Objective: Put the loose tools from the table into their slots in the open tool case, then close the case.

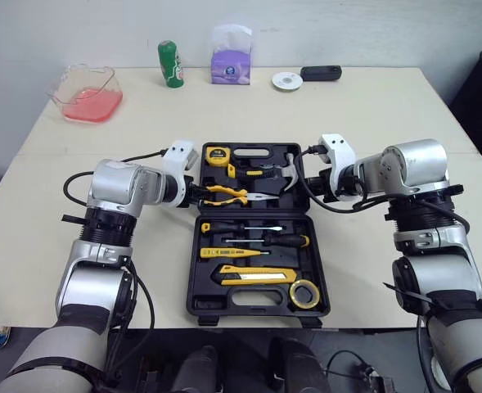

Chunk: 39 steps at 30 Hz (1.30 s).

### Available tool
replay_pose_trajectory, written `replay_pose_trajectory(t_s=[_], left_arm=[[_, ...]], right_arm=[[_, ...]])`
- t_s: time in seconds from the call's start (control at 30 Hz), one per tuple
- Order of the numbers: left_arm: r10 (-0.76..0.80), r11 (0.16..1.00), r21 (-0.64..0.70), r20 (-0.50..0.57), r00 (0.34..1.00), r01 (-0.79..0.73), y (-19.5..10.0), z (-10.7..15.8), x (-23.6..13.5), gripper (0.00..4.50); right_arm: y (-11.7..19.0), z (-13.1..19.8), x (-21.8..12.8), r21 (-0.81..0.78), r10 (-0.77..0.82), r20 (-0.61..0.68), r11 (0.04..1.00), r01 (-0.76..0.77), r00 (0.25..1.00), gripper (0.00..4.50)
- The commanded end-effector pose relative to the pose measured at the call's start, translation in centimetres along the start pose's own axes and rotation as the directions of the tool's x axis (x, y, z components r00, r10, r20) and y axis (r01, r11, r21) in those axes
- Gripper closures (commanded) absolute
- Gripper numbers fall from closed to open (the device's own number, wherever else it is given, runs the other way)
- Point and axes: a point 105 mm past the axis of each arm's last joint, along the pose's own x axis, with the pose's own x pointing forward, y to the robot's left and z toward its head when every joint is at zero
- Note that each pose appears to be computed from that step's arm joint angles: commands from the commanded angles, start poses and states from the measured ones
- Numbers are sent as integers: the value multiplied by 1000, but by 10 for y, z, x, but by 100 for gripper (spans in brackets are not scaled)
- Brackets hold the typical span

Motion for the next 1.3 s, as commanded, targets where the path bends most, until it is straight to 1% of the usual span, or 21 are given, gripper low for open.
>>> replay_pose_trajectory(t_s=[0.03, 0.1, 0.17, 0.23, 0.33, 0.4, 0.47, 0.5, 0.53, 0.57, 0.6, 0.63, 0.7, 0.77, 0.87, 0.93, 1.03, 1.07, 1.2, 1.27, 1.3], left_arm=[[1, 1000, 15, 137, 991, -3, 2, 20, -4, 407], [-22, 999, 29, 223, 975, 16, 0, 32, -8, 410], [-47, 998, 51, 330, 943, 32, -1, 46, -15, 411], [-15, 999, 39, 437, 899, -2, 6, 58, -23, 414], [36, 991, 82, 592, 805, -105, 21, 70, -38, 423], [40, 988, 88, 648, 760, -127, 25, 69, -44, 429], [35, 974, 133, 708, 705, -181, 29, 68, -52, 435], [-13, 952, 212, 749, 663, -221, 26, 67, -58, 435], [-25, 916, 287, 738, 675, -280, 27, 60, -56, 435], [4, 872, 338, 718, 696, -354, 33, 53, -52, 435], [19, 835, 368, 724, 689, -410, 37, 48, -52, 435], [30, 821, 366, 739, 673, -438, 40, 46, -54, 438], [21, 812, 343, 791, 611, -472, 42, 46, -61, 443], [7, 782, 365, 805, 593, -505, 41, 42, -63, 443], [-48, 732, 450, 784, 619, -512, 35, 24, -57, 443], [-74, 709, 490, 767, 638, -508, 33, 12, -55, 443], [-61, 681, 521, 741, 669, -515, 38, -3, -53, 443], [-47, 681, 522, 732, 680, -515, 42, -9, -53, 443], [-56, 718, 512, 718, 694, -472, 43, -25, -54, 443], [-65, 733, 506, 717, 694, -455, 42, -28, -57, 353], [-76, 740, 512, 708, 703, -436, 41, -30, -57, 314]], right_arm=[[-4, 26, -10, 7, -26, 177, 1000, 25, 984, 450], [-5, 41, -17, -6, -29, 288, 999, 32, 957, 450], [-7, 55, -27, -16, -35, 416, 999, 46, 909, 450], [-5, 65, -39, -101, -3, 540, 993, 68, 842, 450], [3, 63, -50, -201, 71, 628, 977, 73, 775, 450], [-3, 64, -54, -171, 38, 670, 980, 104, 742, 450], [-13, 66, -62, -199, -17, 741, 949, 244, 671, 450], [-20, 63, -64, -244, -60, 772, 892, 381, 633, 450], [-22, 62, -68, -319, -61, 807, 792, 520, 588, 450], [-16, 57, -66, -409, -2, 813, 708, 575, 582, 450], [-15, 50, -64, -459, 34, 819, 639, 618, 573, 450], [-16, 44, -62, -475, 55, 827, 603, 642, 560, 450], [-25, 32, -56, -475, 61, 837, 573, 668, 543, 450], [-32, 16, -48, -503, 71, 833, 513, 696, 549, 450], [-28, -11, -40, -595, 170, 800, 342, 727, 575, 450], [-27, -25, -36, -630, 212, 777, 271, 728, 593, 450], [-27, -44, -30, -685, 256, 726, 192, 703, 638, 450], [-24, -48, -30, -691, 276, 718, 171, 703, 639, 450], [-17, -57, -31, -709, 323, 696, 167, 685, 642, 450], [-15, -62, -31, -723, 334, 683, 182, 667, 649, 450], [-14, -64, -32, -730, 342, 675, 180, 659, 654, 369]])
